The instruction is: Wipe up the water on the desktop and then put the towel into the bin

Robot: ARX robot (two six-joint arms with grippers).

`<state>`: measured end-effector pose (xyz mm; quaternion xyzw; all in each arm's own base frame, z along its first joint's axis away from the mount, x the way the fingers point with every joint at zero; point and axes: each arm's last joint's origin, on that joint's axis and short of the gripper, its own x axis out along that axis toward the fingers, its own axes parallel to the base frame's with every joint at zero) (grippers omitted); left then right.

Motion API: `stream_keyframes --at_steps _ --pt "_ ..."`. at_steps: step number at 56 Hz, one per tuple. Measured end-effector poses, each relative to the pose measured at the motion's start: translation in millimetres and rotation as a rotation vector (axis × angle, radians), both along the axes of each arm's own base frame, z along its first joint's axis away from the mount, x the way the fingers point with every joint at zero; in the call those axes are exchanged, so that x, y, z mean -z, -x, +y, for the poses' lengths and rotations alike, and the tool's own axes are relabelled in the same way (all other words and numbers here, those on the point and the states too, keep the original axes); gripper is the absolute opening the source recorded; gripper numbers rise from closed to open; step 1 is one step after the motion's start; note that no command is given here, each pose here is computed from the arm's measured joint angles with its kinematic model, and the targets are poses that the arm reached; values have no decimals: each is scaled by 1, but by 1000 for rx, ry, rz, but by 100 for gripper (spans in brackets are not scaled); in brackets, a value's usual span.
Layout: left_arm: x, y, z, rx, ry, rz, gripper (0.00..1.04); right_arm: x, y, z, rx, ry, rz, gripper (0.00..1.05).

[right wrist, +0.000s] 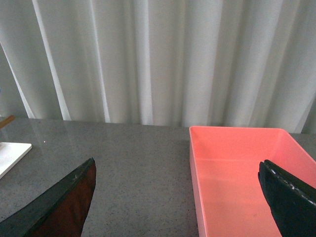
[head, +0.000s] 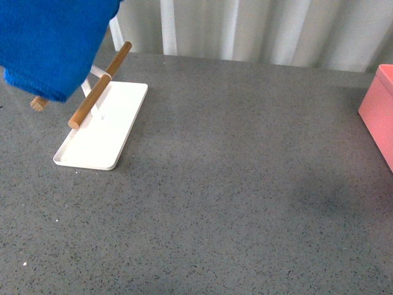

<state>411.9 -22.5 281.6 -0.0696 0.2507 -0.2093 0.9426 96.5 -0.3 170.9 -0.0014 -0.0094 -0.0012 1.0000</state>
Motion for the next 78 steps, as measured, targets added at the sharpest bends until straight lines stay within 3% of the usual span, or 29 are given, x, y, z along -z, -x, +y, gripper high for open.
stream_keyframes --at_steps 5,12,24,32,44,50,55,60,65,78 --pt "-26 20 -12 92 106 -56 4 0 0 0 0 0 0 98" --pt "-35 39 -28 194 216 -80 4 0 0 0 0 0 0 98" --pt "-34 62 -56 291 336 -85 4 0 0 0 0 0 0 98" --pt "-25 69 -74 294 331 -72 4 0 0 0 0 0 0 98" --pt "-21 68 -78 279 323 -64 4 0 0 0 0 0 0 98" --pt "-20 68 -77 274 322 -64 4 -1 -5 -2 -69 -33 266 98" --pt "-20 68 -78 275 322 -64 4 -20 -25 -8 -196 -83 363 98" --pt "-20 68 -78 274 322 -62 4 -48 -54 -10 -529 -149 373 98" --pt "-20 68 -78 274 322 -63 4 -53 -84 -6 -766 -209 401 98" --pt "-20 68 -78 274 322 -63 4 -49 -143 15 -1032 -261 386 98"
